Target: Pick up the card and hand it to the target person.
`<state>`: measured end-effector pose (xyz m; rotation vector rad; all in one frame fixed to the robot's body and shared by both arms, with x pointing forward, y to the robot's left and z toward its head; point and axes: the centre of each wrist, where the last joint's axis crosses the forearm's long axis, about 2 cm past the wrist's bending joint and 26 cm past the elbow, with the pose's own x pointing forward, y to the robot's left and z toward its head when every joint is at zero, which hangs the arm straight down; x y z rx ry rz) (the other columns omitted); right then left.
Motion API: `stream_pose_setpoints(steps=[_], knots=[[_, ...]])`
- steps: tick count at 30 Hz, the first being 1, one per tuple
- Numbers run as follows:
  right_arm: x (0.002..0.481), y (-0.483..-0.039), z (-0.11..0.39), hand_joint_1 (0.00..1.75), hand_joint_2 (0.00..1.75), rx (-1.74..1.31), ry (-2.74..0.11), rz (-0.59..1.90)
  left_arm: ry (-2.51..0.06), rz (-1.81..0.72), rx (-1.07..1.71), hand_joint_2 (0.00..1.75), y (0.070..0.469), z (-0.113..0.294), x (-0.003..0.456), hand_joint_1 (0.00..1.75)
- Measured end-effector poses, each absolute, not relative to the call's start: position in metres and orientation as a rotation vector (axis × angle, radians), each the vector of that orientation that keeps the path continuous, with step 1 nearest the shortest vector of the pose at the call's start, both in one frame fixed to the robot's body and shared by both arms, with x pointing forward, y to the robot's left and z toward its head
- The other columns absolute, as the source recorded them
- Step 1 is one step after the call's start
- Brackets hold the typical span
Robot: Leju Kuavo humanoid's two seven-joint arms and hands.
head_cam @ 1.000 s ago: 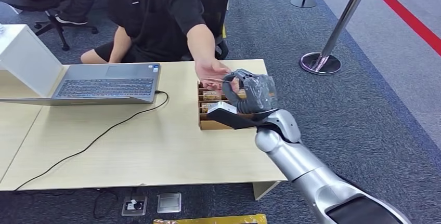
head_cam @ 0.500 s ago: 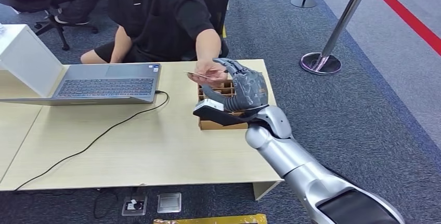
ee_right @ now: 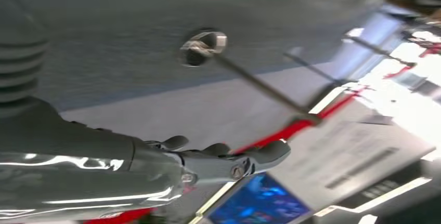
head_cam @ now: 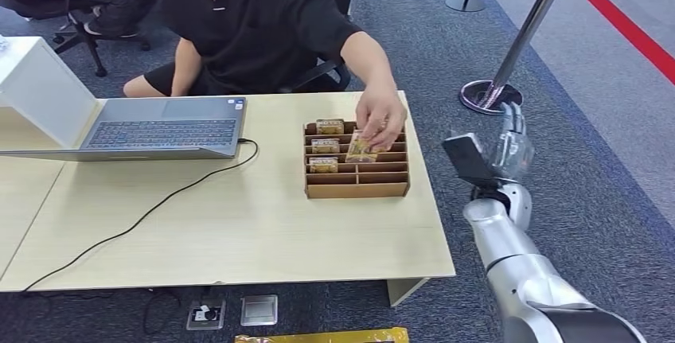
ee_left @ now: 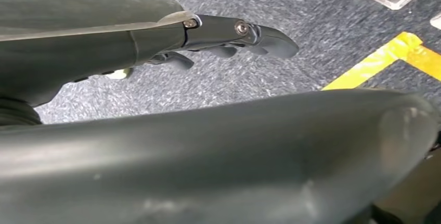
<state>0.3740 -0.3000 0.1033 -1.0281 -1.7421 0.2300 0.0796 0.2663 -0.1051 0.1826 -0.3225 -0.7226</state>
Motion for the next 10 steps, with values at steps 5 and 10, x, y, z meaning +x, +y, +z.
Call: stream_pose_setpoints(steps=[5,10], knots=[[0.312,-0.357,0.022,0.00,0.00,-0.968,-1.183,0.115,-0.304,-0.736,0.151,0.00,0.265,-0.106,0.077,0.00],[0.237,-0.359,-0.038,1.00,0.00,-0.766,-0.750,0.107,-0.289,-0.753,0.108,0.00,0.264,-0.105,0.080,1.31]])
